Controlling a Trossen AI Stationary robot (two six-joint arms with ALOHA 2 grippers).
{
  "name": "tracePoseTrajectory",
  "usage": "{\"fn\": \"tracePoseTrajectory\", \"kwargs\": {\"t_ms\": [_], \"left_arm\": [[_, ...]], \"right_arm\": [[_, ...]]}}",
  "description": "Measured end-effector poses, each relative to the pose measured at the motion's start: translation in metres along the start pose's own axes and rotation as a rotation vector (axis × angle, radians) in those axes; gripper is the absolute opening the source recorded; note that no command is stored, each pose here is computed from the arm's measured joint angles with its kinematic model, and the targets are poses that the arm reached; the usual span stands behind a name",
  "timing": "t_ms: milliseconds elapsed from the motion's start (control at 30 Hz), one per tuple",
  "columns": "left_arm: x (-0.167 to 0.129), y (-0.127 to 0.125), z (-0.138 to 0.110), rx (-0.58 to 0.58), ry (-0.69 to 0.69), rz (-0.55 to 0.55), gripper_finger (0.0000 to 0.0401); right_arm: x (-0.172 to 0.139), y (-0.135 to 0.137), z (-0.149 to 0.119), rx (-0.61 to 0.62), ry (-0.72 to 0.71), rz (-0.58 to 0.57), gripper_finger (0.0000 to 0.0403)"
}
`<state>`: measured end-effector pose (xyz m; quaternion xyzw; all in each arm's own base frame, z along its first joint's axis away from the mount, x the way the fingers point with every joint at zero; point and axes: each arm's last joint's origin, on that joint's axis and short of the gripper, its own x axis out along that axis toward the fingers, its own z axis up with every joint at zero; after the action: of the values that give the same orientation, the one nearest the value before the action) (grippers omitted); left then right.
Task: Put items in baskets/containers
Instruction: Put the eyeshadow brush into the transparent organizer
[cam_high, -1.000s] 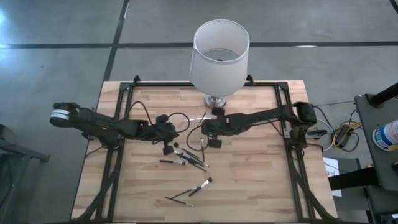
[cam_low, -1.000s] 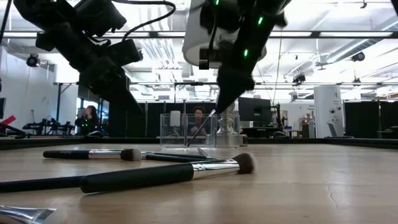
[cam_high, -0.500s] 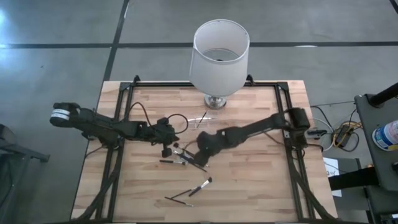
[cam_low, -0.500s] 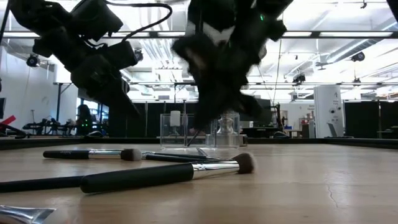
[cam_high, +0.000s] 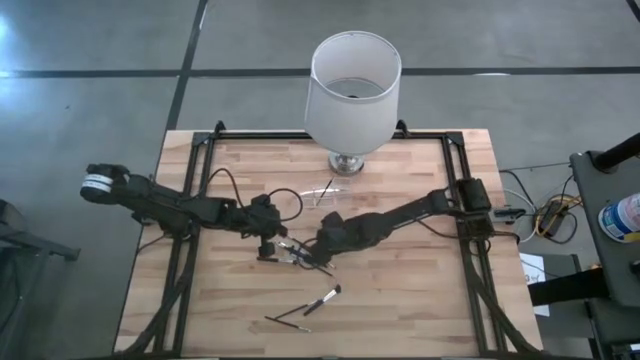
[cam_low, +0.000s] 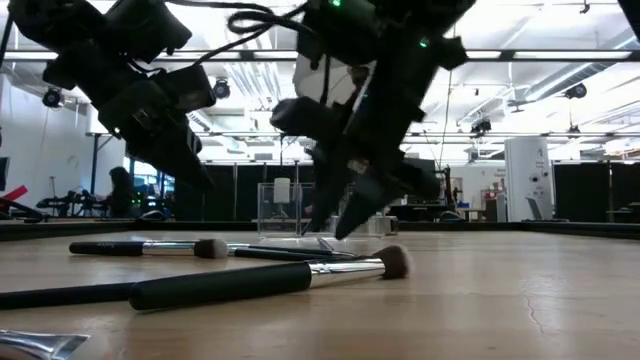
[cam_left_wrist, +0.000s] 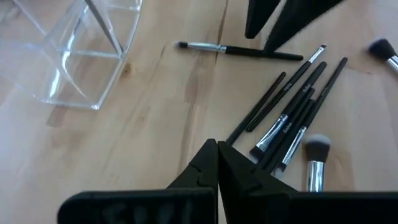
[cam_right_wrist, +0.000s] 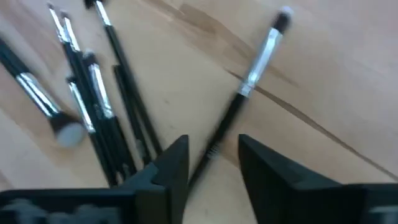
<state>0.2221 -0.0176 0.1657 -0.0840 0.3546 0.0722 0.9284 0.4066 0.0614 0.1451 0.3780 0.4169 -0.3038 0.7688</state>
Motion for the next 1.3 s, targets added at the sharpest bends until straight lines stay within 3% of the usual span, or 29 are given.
{"fn": "tracePoseTrajectory", "kwargs": {"t_ms": [167, 500, 633, 933, 1067, 1300], "left_arm": [[-0.004, -0.003, -0.002, -0.046, 0.014, -0.009, 0.0002], [-0.014, -0.005, -0.001, -0.069, 0.008, -0.02, 0.0002], [-0.016, -0.005, 0.0, -0.083, -0.002, -0.026, 0.0002], [-0.025, -0.005, 0.004, -0.105, -0.046, -0.042, 0.0002], [-0.028, -0.005, 0.005, -0.123, -0.062, -0.047, 0.0002], [-0.029, -0.008, 0.005, -0.187, -0.058, -0.06, 0.0002]], "right_arm": [[0.007, 0.004, 0.006, -0.006, -0.024, -0.205, 0.0166], [0.037, 0.02, 0.004, -0.126, 0.072, -0.31, 0.0166], [0.039, 0.018, 0.008, -0.157, 0.133, -0.305, 0.0144], [0.034, 0.007, 0.003, -0.187, 0.162, -0.328, 0.0022], [0.035, 0.002, -0.005, -0.256, 0.207, -0.325, 0.0017], [0.018, 0.0, -0.014, -0.5, 0.234, -0.251, 0.0015]]}}
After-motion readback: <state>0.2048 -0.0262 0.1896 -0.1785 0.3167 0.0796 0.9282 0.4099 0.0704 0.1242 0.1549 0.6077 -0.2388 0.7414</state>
